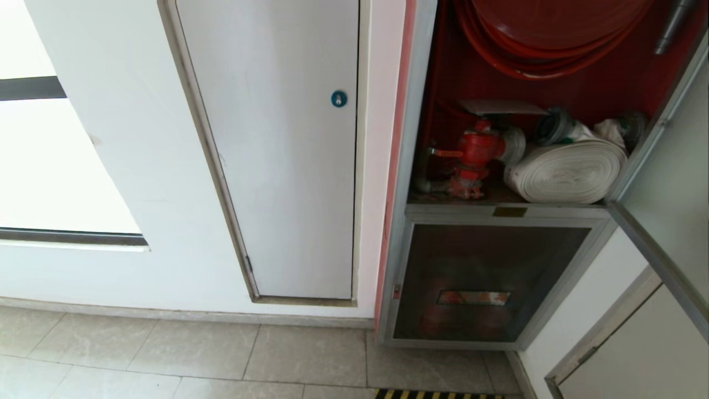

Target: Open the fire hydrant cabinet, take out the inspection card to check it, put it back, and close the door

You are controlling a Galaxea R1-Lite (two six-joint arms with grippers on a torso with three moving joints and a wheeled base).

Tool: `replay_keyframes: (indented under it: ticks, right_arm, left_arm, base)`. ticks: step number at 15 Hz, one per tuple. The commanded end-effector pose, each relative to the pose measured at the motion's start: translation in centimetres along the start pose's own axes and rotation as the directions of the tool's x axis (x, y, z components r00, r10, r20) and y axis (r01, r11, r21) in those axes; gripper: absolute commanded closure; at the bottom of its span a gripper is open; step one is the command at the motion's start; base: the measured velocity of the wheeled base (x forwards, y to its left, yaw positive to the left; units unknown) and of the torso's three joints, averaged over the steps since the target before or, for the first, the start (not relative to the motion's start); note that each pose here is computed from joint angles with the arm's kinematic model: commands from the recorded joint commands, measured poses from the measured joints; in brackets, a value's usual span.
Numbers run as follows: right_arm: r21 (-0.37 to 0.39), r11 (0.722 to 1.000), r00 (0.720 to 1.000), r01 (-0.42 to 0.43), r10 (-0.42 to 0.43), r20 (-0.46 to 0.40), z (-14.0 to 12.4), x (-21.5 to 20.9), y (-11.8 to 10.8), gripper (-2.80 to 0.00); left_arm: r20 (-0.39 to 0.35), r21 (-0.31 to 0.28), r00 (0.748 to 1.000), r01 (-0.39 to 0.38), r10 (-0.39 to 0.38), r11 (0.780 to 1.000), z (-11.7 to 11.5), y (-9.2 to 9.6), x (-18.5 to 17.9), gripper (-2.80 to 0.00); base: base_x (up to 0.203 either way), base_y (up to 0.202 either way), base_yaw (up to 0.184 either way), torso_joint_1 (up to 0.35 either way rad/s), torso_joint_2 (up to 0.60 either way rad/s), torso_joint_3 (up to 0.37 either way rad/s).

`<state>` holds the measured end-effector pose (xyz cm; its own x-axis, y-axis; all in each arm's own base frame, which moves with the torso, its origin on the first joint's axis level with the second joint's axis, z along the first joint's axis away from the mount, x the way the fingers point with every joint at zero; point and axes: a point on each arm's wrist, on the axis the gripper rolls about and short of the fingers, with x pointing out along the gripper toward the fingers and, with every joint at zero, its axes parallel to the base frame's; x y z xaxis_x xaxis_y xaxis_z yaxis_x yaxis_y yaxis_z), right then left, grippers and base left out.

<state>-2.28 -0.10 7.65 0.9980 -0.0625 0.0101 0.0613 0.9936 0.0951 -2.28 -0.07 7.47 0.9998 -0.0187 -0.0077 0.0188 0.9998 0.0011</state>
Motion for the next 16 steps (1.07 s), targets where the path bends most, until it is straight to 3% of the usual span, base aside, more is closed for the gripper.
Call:
replay_keyframes:
  ticks: [1, 12, 16]
  right_arm:
    - [0.0, 1.0, 1.0, 0.0, 0.0, -0.001, 0.0, 0.0, 0.0, 0.0]
    - [0.0, 1.0, 1.0, -0.001, 0.001, 0.016, 0.4, -0.1, 0.0, 0.0]
    - [0.005, 1.0, 0.994, 0.003, -0.004, 0.109, 5.4, -0.9, 0.4, 0.0]
  left_arm:
    - [-0.002, 0.0, 1.0, 0.0, 0.0, 1.0, 0.0, 0.0, 0.0, 0.0]
    - [0.0, 0.0, 1.0, 0.0, 0.0, 1.0, 0.0, 0.0, 0.0, 0.0]
    - [0.001, 0.0, 1.0, 0.0, 0.0, 1.0, 0.0, 0.0, 0.0, 0.0]
  base:
    - [0.0, 0.0, 0.0, 0.0, 0.0, 0.0]
    - [0.0, 0.0, 0.0, 0.0, 0.0, 0.0]
    - [0.0, 0.0, 0.0, 0.0, 0.0, 0.0]
